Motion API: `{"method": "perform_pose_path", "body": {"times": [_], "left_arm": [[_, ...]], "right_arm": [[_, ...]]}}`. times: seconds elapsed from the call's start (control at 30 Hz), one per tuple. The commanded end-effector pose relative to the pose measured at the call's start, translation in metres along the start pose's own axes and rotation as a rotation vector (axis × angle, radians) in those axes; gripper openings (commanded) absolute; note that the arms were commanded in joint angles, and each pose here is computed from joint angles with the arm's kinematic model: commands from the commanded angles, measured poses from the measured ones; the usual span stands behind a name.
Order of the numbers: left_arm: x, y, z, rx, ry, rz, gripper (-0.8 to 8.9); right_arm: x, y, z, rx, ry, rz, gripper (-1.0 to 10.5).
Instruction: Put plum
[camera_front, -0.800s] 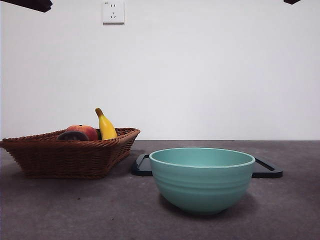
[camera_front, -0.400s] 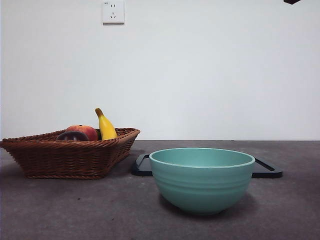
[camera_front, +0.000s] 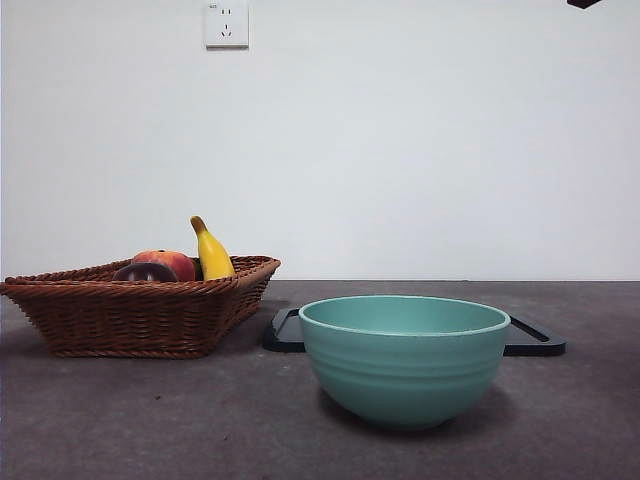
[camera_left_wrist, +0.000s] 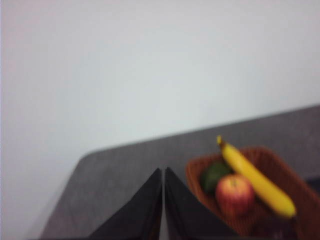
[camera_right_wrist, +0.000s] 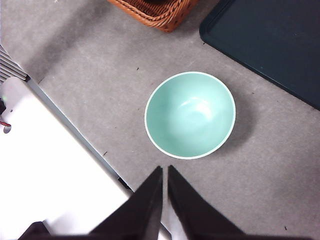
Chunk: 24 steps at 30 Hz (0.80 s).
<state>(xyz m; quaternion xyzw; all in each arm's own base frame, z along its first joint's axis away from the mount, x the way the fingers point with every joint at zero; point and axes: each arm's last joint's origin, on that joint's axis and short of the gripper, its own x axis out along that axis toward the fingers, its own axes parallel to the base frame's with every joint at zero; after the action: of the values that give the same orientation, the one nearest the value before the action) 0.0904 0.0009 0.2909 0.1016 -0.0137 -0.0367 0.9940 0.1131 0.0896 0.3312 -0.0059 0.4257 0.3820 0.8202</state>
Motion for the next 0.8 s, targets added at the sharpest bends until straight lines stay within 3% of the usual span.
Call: {"method": "perform_pose_path", "body": {"times": [0.03,0.37,0.8], "left_arm": [[-0.003,-0.004,-0.020,0.026,0.008,0.012,0.06],[-0.003,-0.016,-0.090,0.012,0.092,0.029,0.06],[0.001,-0.024,-0.132,-0.001,0.184,0.022,0.06]], "right_arm": [[-0.001,0.002,0.003,-0.016,-0.009,0.007,0.1],[-0.001,0.002,0.003,-0.016,-0.009,0.007,0.1],[-0.001,0.002,0.003,-0.016,-0.009,0.007,0.1]]}}
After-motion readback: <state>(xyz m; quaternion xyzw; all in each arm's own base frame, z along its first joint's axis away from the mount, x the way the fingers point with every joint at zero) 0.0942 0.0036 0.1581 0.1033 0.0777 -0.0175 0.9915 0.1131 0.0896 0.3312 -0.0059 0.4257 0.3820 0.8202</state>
